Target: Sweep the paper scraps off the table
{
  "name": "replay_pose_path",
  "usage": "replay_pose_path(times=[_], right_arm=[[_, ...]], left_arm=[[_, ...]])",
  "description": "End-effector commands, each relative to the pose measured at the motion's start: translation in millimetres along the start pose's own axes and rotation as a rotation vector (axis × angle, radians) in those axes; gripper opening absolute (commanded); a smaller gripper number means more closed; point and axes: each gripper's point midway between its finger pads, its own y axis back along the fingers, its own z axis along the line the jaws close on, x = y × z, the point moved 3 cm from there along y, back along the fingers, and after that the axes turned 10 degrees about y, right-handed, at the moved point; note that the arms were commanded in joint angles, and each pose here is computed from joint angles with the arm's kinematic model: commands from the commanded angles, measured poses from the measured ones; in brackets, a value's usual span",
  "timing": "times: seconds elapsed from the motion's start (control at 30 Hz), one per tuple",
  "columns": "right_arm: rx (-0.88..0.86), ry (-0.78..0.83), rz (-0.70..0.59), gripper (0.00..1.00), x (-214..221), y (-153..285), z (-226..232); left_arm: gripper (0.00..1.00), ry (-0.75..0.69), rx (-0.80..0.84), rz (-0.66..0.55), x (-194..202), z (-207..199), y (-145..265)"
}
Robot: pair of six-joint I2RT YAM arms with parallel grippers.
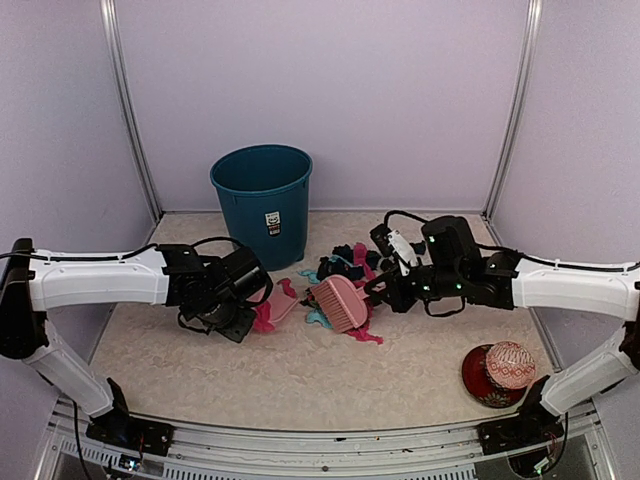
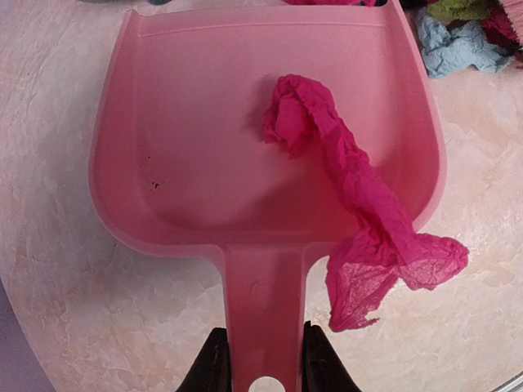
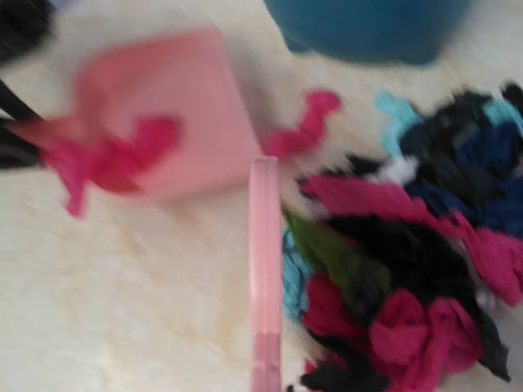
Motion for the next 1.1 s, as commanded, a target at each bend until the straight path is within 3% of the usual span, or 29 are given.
replay_pose_path(times=[0.0, 0.33, 0.73, 1.07], right_arm=[[-0.08, -0.017, -0.154, 0.0, -42, 27, 13], [-0.22, -0.177, -0.336, 0.0, -74, 30, 32], [-0.385, -0.294, -0.303, 0.0, -75, -23, 74], [-0.156, -0.335, -0.197, 0.0, -38, -58, 36]], left_arm=[[0.0, -0.006, 0.013, 0.001, -3, -9, 3], [0.0, -0.015, 0.049, 0.005, 6, -24, 7], [0.0, -0.015, 0.084, 0.012, 16, -37, 10], [0.0, -0.011, 0.104, 0.012, 22, -37, 14]])
